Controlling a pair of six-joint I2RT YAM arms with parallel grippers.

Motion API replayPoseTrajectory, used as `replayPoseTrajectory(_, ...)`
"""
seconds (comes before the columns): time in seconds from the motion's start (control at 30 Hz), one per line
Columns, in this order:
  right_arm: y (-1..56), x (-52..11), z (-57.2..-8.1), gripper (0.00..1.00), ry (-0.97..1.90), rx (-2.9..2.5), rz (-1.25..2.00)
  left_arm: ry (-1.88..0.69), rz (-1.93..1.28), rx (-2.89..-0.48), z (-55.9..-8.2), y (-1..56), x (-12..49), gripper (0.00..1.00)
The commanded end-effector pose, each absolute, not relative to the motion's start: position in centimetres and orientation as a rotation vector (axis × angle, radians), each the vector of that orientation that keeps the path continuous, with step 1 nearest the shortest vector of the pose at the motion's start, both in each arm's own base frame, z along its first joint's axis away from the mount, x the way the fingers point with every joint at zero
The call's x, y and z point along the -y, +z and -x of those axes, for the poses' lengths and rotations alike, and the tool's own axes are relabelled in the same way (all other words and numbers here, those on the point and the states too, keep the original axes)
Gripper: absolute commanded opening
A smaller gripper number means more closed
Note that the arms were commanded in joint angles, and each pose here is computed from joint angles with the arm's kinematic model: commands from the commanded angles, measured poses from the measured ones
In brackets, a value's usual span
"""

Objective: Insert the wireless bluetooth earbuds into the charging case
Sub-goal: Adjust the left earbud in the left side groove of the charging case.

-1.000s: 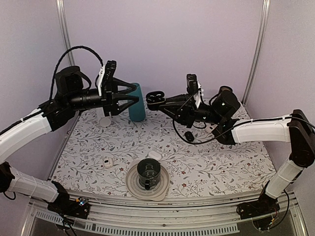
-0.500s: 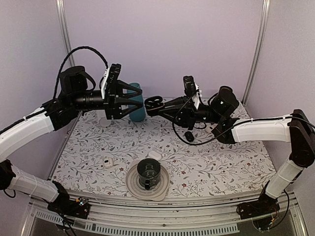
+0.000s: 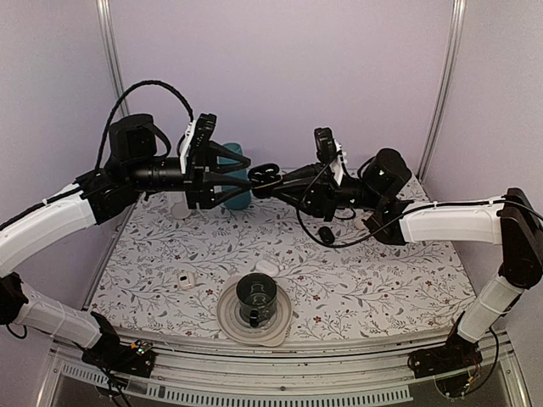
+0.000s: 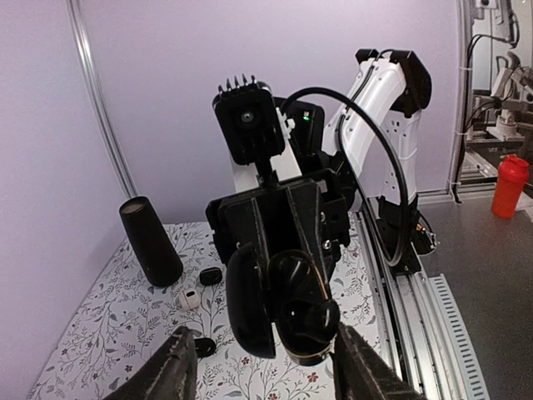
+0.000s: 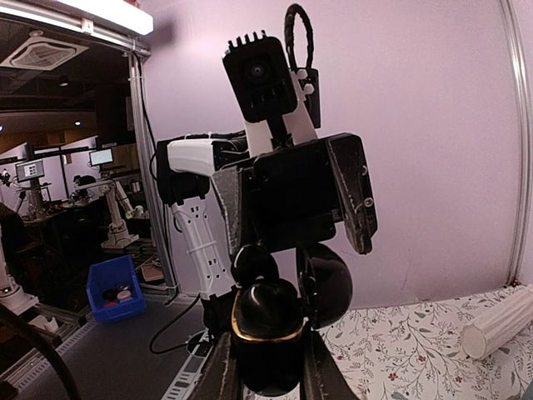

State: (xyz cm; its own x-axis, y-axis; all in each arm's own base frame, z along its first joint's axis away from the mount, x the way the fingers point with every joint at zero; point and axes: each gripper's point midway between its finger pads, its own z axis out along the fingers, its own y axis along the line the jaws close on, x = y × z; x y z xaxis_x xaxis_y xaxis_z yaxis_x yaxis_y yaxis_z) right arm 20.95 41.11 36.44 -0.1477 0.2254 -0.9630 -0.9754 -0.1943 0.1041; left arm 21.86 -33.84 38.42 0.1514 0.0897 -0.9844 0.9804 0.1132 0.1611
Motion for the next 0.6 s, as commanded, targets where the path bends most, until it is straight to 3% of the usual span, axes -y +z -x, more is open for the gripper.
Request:
replayPoseTrajectory(0.0,37.92,-41.03,-20.45,0.03,1.526,-0.972,1.107,-0.925,-1.233,-1.199,-22.31,39.13,34.16,0.56)
replayPoseTrajectory(0.57,37.95,-41.67,-20.06,0.02,1.475,-0.966,1.123,-0.887,-1.192,-1.254,-23.29,38.87,34.37,0.54)
